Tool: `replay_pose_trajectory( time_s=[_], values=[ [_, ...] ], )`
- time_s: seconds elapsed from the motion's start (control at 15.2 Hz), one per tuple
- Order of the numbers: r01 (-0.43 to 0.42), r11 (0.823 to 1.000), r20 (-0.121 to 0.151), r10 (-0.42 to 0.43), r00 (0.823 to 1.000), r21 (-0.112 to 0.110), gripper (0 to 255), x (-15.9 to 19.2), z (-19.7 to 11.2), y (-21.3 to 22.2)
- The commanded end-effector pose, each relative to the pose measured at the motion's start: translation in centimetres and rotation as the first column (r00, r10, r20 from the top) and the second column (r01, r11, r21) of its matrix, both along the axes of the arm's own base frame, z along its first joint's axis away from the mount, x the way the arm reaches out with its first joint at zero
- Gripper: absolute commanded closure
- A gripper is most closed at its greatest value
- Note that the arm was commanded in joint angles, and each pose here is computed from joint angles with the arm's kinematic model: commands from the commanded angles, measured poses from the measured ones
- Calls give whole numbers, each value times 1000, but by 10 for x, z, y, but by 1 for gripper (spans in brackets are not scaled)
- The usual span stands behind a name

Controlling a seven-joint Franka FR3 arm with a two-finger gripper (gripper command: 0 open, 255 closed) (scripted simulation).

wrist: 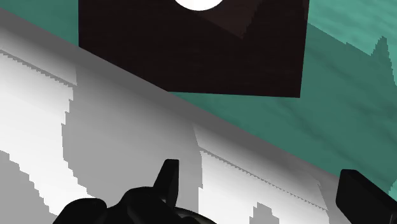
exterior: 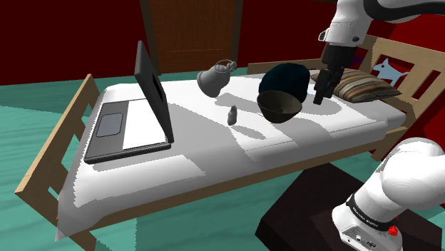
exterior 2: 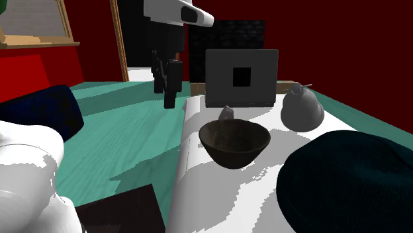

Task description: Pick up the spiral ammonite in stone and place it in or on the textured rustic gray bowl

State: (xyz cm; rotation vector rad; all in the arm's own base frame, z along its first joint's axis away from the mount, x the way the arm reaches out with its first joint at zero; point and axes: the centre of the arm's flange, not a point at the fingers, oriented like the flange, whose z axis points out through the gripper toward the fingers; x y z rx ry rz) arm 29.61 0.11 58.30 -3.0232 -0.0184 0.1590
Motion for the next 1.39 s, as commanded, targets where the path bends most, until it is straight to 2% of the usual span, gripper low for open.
replay_pose_trajectory(
  time_s=[0.0, 0.66, 1.32],
  values=[
    [0, 1000, 0, 0, 1000, 0, 0, 0, 0, 0],
    [-53, 999, -89, 53, 995, -3, 0, 135, -28, 48],
    [-106, 994, -178, 104, 979, -1, 0, 265, -68, 103]
  ],
)
